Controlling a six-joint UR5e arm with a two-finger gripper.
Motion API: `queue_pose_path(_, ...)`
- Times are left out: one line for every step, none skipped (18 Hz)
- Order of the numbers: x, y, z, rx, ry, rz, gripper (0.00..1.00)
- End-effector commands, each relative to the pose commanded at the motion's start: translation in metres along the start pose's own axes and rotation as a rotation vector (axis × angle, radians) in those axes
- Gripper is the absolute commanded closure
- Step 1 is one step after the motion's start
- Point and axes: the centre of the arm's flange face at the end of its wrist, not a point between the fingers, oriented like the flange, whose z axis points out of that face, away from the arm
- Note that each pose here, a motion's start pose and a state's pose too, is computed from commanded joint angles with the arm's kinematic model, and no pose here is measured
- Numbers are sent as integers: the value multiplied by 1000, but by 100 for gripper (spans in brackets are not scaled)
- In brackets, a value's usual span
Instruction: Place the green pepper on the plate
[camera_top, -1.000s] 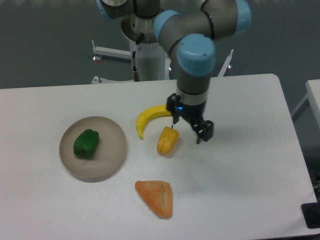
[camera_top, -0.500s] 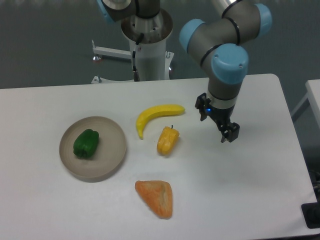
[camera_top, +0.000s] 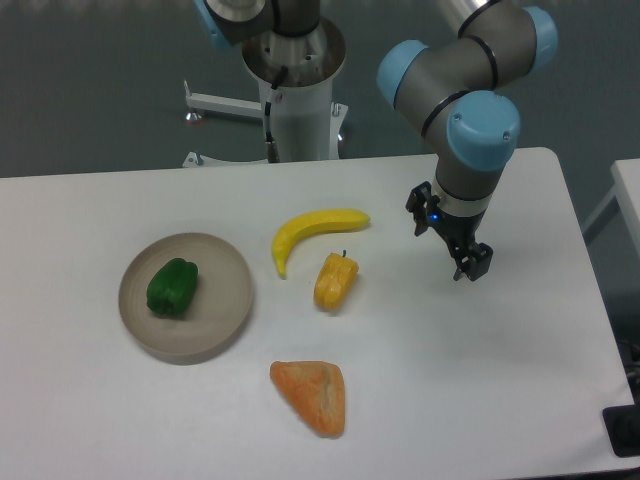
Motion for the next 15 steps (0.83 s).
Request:
queue_pose_path(0,0,0,0,1,9,0)
queue_pose_path(0,0,2,0,5,23,0)
queue_pose_path(0,0,2,-2,5,26,0)
queue_pose_path(0,0,2,-2,1,26,0)
queue_pose_path(-1,1,1,-2,1,26,0)
queue_pose_path(-1,4,1,-2,2,23,0)
queue_pose_path(-1,4,2,-2,2,23,0)
queue_pose_path(-1,4,2,-2,2,23,0)
queue_pose_path(-1,4,2,-2,2,23,0)
queue_pose_path(-1,4,2,-2,0,23,0)
queue_pose_path(-2,4,1,-2,-2,23,0)
queue_pose_path(-2,5,1,-2,-3,23,0)
queue_pose_path(-2,5,1,-2,-2,26,0)
queue_pose_path(-2,5,1,-2,-3,26,0)
queue_pose_path(-2,5,2,-2,-3,26,0)
